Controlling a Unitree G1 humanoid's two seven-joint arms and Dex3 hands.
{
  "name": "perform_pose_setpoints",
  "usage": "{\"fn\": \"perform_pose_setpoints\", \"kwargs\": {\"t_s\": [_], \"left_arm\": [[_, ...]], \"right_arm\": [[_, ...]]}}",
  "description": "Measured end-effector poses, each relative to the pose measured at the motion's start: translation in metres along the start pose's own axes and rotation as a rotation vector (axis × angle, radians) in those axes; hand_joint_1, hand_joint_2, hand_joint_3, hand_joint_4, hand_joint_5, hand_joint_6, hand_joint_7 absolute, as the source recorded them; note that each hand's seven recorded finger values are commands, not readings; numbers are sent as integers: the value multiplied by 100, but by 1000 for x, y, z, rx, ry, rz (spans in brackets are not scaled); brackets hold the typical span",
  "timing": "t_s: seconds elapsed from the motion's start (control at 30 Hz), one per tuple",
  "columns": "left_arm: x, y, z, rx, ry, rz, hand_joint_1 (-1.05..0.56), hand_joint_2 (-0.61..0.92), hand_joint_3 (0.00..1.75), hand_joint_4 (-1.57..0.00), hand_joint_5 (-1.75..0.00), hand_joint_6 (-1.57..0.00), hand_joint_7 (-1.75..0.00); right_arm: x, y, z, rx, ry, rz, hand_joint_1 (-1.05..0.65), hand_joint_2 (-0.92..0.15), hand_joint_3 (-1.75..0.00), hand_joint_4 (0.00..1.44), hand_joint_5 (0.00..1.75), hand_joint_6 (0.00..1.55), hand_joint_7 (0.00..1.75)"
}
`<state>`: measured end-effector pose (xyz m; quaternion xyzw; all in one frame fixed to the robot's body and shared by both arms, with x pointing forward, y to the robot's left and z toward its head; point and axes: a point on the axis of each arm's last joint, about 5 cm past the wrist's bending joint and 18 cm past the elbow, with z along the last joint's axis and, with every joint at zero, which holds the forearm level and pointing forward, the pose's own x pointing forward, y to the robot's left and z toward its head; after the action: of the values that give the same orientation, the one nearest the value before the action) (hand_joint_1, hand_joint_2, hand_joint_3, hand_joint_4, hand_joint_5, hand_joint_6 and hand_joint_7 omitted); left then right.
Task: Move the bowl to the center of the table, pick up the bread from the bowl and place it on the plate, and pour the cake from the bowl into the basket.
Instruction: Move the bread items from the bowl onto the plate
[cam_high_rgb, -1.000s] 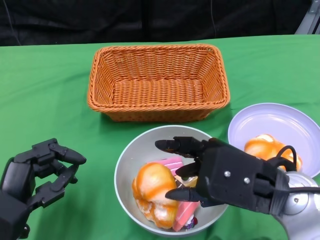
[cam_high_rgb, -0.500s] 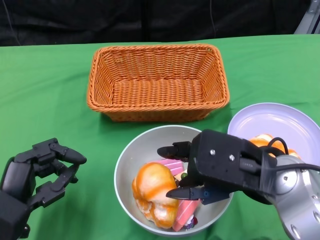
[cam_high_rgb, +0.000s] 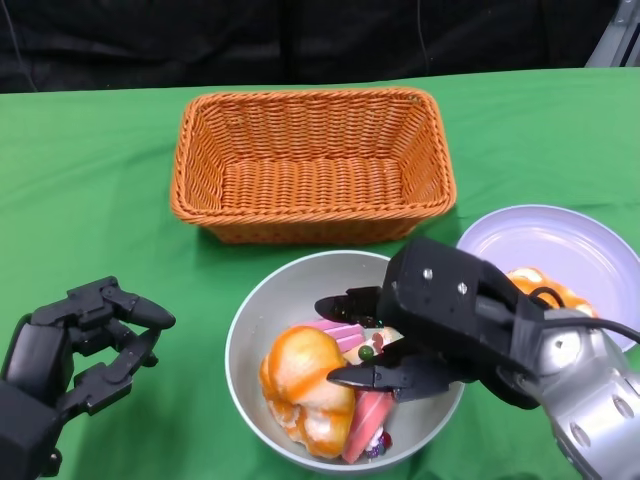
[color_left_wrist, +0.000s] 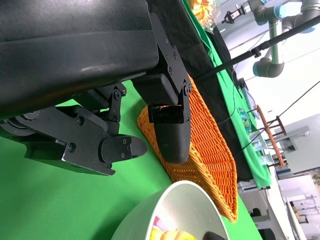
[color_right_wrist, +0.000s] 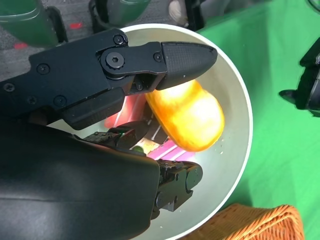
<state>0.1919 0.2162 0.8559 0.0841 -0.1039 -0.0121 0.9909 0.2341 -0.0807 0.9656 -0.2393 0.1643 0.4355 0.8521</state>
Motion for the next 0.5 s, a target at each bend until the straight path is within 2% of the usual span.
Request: {"fn": "perform_pose_setpoints", "kwargs": {"t_s": [0.1, 0.5], "left_arm": [[0, 0, 0, 2, -2, -1, 2, 85, 49, -78, -141, -87, -97], [0, -1, 1, 10, -11, -6, 3, 85, 50, -78, -139, -87, -97]], "right_arm": [[10, -3, -7, 43, 28, 25, -99, -92, -35, 47, 2, 3, 0], [23, -5, -5, 28, 41, 43, -101, -92, -36, 42, 2, 1, 0]]}}
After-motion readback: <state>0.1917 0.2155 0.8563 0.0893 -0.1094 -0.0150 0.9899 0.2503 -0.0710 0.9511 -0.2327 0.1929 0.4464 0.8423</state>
